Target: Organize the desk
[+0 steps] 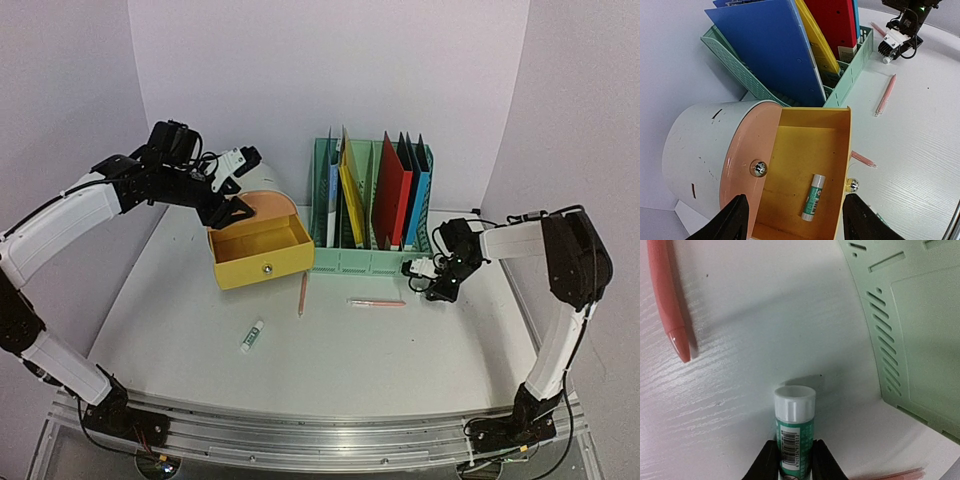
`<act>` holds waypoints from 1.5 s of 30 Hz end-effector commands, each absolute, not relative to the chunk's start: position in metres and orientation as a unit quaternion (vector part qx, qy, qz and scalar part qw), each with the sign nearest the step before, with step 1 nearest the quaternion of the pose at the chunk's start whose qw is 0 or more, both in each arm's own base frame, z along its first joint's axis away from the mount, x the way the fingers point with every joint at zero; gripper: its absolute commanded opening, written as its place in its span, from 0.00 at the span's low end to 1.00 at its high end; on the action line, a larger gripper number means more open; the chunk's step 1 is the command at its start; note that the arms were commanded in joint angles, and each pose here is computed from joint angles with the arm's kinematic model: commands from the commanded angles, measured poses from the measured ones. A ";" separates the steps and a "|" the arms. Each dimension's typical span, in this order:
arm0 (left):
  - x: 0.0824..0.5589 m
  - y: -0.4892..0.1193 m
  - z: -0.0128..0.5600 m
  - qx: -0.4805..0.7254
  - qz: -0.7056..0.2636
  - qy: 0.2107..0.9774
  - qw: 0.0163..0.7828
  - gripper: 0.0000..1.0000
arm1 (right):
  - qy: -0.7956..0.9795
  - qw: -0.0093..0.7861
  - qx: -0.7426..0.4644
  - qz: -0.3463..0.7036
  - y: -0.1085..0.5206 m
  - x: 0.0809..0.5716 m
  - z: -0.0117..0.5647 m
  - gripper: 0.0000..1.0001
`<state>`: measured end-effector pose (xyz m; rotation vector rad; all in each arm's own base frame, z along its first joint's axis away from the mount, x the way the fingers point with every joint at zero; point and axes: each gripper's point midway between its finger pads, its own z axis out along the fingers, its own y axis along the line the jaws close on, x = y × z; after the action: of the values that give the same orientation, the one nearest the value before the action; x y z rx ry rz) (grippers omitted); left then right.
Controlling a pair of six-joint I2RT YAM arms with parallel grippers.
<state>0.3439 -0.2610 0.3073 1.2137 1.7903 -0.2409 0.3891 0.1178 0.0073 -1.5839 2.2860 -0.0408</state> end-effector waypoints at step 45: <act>0.204 -0.421 0.488 0.471 -0.572 0.373 0.559 0.66 | 0.434 0.660 -0.503 0.351 0.337 0.244 0.445 0.00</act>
<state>0.1994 -0.4180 0.4595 1.1708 0.9268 -1.3671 0.2509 0.3362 0.4205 -1.1440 1.0743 0.8171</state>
